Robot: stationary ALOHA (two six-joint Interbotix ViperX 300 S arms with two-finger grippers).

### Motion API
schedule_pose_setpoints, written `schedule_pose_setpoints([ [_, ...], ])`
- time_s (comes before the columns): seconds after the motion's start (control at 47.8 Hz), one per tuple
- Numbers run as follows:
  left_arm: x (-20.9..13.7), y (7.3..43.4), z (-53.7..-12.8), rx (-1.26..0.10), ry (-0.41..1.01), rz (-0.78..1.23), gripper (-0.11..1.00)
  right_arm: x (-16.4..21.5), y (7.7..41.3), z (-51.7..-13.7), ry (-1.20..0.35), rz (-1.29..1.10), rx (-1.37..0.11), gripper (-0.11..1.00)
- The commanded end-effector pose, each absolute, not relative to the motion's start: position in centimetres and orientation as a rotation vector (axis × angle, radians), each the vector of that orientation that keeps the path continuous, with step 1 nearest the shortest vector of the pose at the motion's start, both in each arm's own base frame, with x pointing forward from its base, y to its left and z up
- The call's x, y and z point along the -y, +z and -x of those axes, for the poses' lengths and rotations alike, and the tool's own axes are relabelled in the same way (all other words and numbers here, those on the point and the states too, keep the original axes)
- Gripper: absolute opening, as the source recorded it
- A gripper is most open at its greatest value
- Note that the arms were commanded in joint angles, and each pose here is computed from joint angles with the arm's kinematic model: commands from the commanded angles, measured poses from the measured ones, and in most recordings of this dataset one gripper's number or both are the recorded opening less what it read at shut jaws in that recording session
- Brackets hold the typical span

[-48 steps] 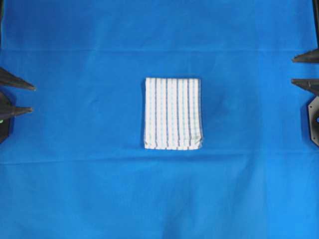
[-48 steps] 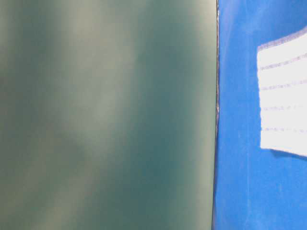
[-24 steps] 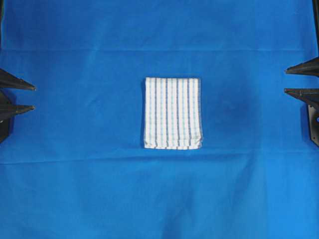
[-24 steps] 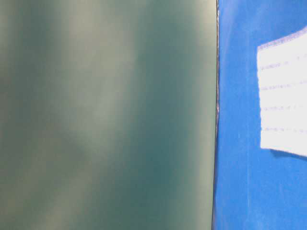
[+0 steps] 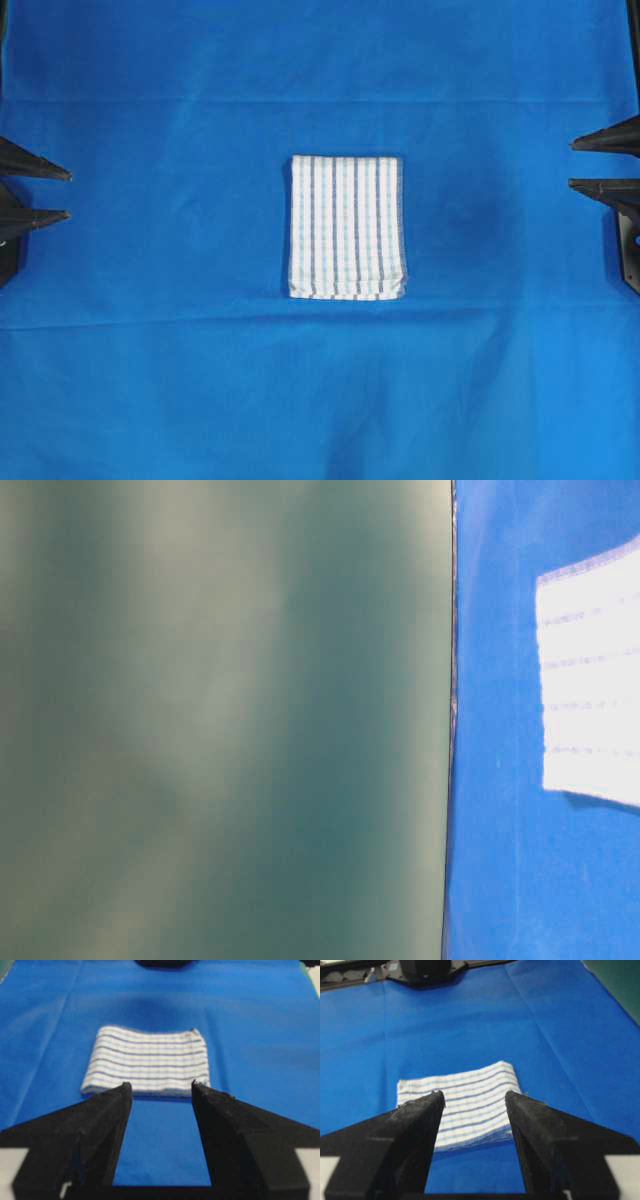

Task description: Fold a vertical towel.

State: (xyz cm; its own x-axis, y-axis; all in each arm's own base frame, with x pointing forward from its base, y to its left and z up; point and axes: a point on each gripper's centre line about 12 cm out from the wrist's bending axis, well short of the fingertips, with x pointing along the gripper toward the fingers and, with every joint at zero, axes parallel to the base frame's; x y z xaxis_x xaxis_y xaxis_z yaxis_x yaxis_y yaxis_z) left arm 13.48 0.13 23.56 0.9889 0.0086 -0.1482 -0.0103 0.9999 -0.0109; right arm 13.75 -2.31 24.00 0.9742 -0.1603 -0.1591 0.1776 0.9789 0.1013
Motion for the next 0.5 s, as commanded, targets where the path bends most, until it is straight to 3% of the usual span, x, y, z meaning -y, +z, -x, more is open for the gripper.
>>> schedule_pose_setpoints([
  [0.0,-0.19,23.98,-13.59,-0.143,0.014,0.012,0.49,2.36,24.30,-13.97,-0.172,-0.120,-0.149,0.58],
  [0.481,-0.19,24.05,-13.57,-0.141,0.014,0.013,0.49,2.38,24.22,-13.99,-0.173,-0.121,-0.155,0.58],
])
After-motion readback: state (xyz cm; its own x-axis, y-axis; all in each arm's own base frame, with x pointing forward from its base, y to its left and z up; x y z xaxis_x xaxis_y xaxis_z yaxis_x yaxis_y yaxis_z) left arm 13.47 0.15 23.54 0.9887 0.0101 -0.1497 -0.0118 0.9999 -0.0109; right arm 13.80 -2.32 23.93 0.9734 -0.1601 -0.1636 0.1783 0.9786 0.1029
